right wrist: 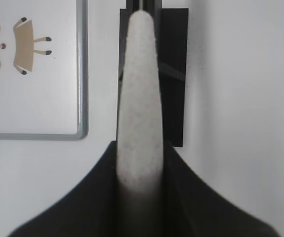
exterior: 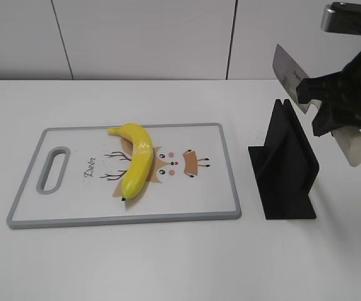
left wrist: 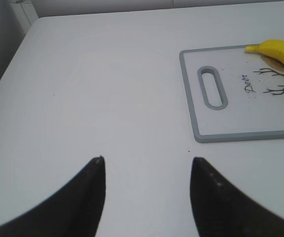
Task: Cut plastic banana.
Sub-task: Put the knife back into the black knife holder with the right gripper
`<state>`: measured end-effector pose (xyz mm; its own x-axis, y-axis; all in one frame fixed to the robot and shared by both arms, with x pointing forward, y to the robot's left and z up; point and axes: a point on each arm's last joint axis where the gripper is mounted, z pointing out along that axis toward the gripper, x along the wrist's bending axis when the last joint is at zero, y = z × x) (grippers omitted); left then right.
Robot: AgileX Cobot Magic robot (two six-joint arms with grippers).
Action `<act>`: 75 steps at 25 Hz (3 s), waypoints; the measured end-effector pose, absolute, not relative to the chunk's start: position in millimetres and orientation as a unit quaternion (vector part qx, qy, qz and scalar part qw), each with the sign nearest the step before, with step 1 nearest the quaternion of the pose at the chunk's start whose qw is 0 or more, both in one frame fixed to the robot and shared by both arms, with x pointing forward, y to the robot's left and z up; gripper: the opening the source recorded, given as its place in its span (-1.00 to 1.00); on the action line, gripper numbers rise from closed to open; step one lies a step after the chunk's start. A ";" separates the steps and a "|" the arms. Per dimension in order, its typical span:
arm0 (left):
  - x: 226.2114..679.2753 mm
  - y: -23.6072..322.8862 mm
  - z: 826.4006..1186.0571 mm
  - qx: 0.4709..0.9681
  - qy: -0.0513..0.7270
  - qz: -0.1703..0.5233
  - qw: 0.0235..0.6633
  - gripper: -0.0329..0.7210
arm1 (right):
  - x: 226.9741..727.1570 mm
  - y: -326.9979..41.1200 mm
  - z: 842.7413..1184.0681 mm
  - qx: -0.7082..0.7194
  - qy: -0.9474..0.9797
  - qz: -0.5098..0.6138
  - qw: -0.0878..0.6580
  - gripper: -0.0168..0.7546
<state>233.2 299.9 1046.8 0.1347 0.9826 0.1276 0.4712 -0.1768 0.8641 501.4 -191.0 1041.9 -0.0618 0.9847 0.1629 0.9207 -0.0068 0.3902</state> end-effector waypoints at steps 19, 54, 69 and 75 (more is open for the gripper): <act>233.2 299.9 1046.8 0.670 0.543 0.372 0.343 0.41 | 506.3 -188.3 1024.2 0.688 0.704 0.165 0.059 -0.52; 233.3 299.9 1046.9 0.670 0.543 0.373 0.344 0.41 | 488.6 -183.6 1037.4 0.676 0.717 0.171 0.005 0.66; 233.3 299.9 1046.9 0.670 0.543 0.373 0.344 0.41 | 353.4 -239.2 1089.6 0.534 0.786 0.283 0.131 0.60; 233.3 299.9 1046.9 0.670 0.543 0.373 0.344 0.41 | 306.7 -262.5 1081.7 0.507 0.773 0.336 0.180 0.59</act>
<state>233.3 299.9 1046.9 0.1337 0.9830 0.1261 0.4708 -0.1749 0.8647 306.7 -262.5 1081.7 -0.4207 0.9051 0.0622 0.6622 0.2595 0.7030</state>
